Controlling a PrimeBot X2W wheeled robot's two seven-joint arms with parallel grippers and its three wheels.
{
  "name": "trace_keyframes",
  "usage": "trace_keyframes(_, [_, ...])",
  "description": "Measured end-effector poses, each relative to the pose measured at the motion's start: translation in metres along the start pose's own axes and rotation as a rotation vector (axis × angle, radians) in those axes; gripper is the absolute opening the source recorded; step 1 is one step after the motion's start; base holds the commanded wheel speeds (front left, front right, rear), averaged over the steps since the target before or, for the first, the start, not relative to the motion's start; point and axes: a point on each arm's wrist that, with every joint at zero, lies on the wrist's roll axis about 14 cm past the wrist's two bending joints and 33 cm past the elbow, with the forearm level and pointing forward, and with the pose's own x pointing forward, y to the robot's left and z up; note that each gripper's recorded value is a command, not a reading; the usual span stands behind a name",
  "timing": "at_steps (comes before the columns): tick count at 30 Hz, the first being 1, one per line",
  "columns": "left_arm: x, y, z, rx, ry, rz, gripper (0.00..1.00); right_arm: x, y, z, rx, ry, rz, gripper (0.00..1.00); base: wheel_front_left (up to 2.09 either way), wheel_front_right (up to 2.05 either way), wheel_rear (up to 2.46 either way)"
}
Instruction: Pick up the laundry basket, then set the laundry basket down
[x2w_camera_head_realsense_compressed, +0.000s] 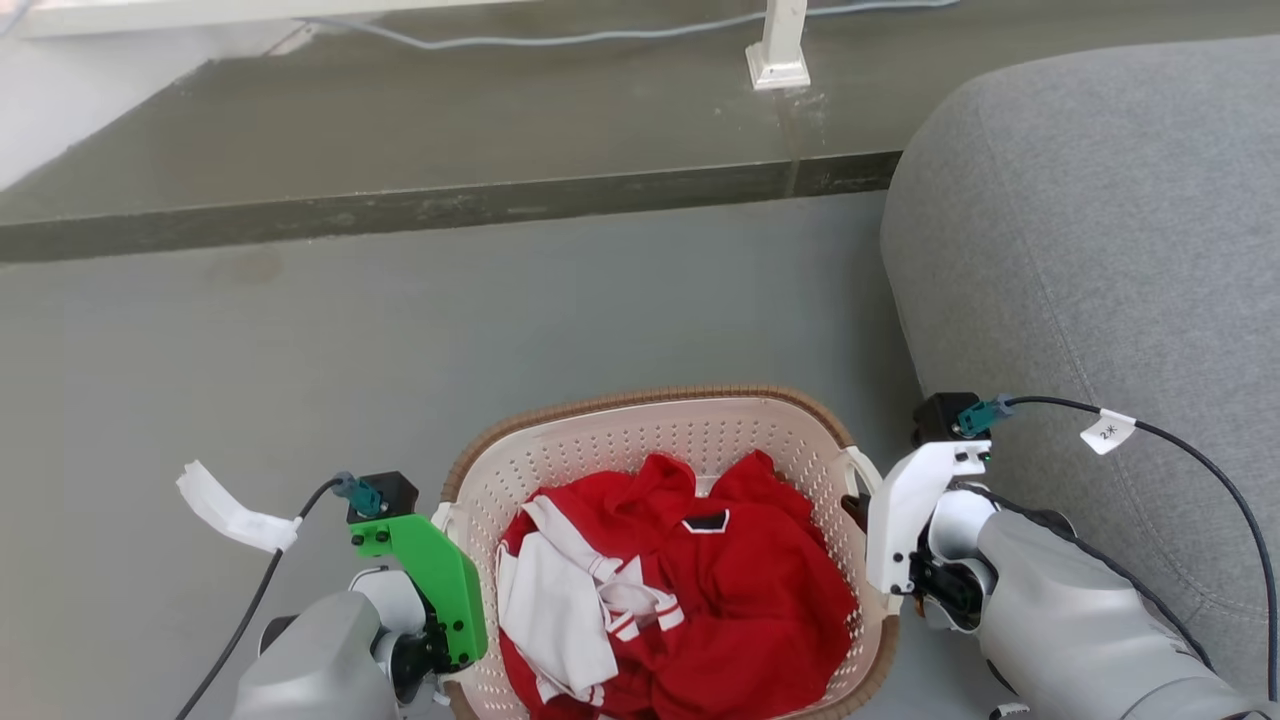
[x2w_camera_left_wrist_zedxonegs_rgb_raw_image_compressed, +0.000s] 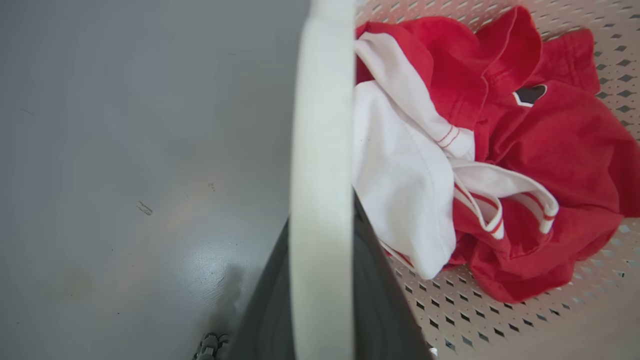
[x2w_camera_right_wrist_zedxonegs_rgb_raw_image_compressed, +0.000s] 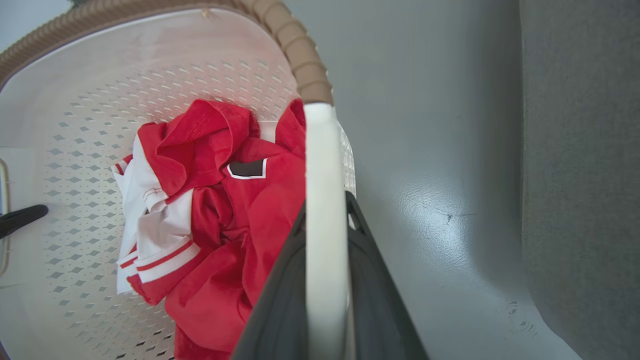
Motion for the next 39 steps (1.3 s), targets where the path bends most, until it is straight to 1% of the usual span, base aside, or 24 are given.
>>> trace_keyframes(15, [-0.003,-0.005,-0.003,0.01,0.033,-0.006,0.0,-0.006,-0.002,-0.004,-0.003,0.026,-0.004,0.0,0.0,0.0,0.0])
trace_keyframes(39, [0.002,-0.006,-0.009,-0.001,0.062,-0.014,0.0,-0.005,-0.005,-0.011,0.0,0.055,-0.006,0.0,0.0,0.0,0.0])
